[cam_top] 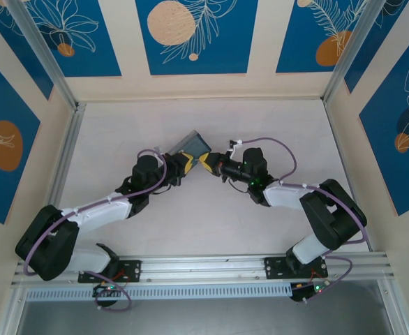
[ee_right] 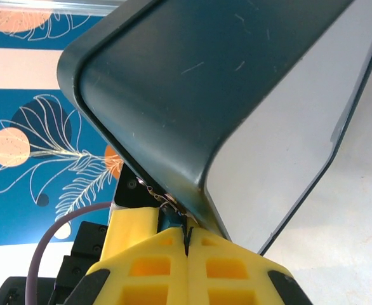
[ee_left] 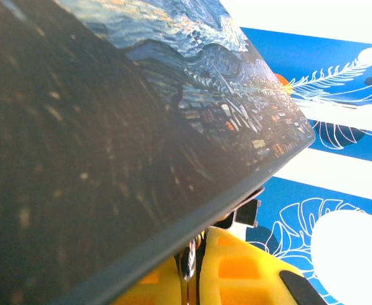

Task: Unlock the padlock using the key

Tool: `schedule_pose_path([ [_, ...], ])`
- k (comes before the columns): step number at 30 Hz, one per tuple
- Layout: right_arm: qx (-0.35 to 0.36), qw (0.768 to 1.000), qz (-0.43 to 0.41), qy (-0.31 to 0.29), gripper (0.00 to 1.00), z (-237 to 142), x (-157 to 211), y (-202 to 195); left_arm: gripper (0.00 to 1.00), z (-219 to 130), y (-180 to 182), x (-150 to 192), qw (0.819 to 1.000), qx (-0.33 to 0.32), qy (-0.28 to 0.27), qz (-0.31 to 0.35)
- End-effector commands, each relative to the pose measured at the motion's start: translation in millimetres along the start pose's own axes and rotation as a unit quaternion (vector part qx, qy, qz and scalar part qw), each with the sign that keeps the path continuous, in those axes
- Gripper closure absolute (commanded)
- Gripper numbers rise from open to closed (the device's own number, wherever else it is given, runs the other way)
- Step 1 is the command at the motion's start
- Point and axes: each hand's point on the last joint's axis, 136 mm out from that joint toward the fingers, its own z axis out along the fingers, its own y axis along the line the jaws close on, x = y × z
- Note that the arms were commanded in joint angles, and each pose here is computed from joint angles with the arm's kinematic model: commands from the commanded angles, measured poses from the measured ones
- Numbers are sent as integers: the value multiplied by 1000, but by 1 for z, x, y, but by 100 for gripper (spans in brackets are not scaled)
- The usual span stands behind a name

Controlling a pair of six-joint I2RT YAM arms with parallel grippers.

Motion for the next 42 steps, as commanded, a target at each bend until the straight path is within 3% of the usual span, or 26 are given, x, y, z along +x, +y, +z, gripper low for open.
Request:
schedule_pose_path([
  [1,-51,995,-70,41,100,3,10,38,100,1,-33,22,998,46,43,14],
  [17,-34,975,-203,84,100,11,31,44,100,3,-29,24,998,37,46,20],
  [24,-43,979,-181,78,100,12,18,45,100,1,-27,25,998,34,46,22],
  [42,-88,981,-142,102,100,10,30,12,100,2,-45,29,996,71,53,9],
])
